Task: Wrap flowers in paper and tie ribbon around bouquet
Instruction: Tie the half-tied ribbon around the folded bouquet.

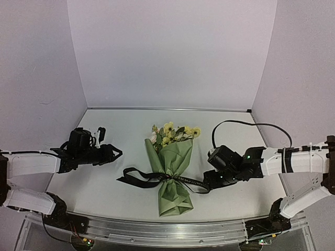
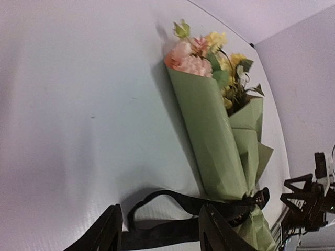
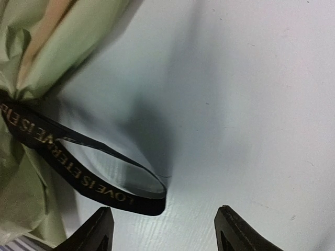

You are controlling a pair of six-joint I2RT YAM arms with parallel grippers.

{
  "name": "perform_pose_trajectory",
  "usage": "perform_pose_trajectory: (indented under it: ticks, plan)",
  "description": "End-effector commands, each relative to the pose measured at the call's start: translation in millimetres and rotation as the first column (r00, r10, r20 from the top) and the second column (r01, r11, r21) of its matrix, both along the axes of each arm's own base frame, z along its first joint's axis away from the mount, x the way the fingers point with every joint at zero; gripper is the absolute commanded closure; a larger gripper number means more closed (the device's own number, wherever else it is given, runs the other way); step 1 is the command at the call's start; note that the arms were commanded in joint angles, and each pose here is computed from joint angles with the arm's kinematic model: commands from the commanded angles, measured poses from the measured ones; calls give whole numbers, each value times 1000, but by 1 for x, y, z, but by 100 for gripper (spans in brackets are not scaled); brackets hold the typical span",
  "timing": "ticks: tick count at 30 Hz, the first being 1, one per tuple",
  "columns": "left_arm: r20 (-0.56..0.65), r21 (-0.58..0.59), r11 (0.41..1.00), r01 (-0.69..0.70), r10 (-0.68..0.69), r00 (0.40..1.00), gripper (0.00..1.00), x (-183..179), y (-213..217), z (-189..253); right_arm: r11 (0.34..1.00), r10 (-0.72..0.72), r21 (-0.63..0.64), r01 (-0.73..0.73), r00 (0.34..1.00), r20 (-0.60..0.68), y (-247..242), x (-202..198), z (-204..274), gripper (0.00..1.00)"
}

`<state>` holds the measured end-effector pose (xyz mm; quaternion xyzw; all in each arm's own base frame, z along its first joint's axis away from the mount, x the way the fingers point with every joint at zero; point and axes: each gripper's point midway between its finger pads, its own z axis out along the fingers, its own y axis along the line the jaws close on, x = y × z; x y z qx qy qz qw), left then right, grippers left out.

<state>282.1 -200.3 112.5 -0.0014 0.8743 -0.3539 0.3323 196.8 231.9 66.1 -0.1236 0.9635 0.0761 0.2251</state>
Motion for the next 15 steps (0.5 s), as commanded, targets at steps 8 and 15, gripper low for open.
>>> perform_pose_trajectory:
  ticks: [8, 15]
  plan:
    - [90, 23, 995, 98, -99, 991, 47, -2, -46, 22, 927, -99, 342, 156, 979, -179, 77, 6, 12, 36]
    - [100, 40, 993, 109, -112, 989, 47, -3, -48, 24, 872, -160, 422, 249, 959, -235, 98, 15, -3, 40]
